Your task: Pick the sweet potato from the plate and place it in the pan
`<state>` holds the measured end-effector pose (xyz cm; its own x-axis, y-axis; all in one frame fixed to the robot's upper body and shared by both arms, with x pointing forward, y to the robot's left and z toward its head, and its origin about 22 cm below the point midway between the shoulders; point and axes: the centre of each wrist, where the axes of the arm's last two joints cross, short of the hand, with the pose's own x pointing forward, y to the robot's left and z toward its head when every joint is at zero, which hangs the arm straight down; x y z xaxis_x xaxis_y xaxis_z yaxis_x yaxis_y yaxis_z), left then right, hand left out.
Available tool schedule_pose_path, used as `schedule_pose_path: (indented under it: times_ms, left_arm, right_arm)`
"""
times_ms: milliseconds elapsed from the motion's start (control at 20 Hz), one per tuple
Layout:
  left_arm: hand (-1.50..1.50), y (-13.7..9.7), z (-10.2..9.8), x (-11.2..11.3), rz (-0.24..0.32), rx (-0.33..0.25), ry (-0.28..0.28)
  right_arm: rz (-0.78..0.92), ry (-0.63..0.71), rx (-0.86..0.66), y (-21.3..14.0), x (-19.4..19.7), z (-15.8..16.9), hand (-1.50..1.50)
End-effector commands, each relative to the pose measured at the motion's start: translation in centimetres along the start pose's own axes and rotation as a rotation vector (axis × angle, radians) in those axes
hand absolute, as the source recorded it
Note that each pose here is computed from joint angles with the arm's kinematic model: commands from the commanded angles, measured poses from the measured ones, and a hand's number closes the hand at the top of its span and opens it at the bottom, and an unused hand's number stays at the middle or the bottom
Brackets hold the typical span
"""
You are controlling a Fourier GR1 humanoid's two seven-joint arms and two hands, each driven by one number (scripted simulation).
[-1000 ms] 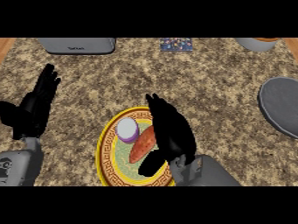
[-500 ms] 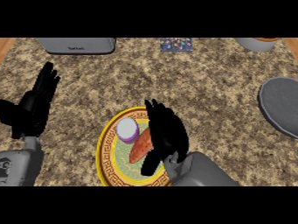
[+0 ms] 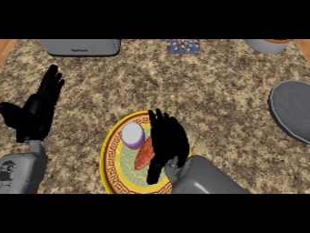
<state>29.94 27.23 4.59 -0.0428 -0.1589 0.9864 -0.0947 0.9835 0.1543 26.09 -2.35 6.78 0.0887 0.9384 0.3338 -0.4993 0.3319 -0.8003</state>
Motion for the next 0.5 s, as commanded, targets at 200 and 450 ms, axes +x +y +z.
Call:
schedule_pose_path:
  times_ms: [200,450]
  left_arm:
    - [0.00,-0.3,0.7,-1.4,0.015,-0.012,-0.001]
    - [0.00,-0.2,-0.2,-0.2,-0.020,0.004,0.000]
  right_arm:
    - [0.049,0.077,0.032,1.4,0.4,-1.0,-1.50]
    - [0.050,0.121,0.065,2.2,-0.4,-3.9,-1.50]
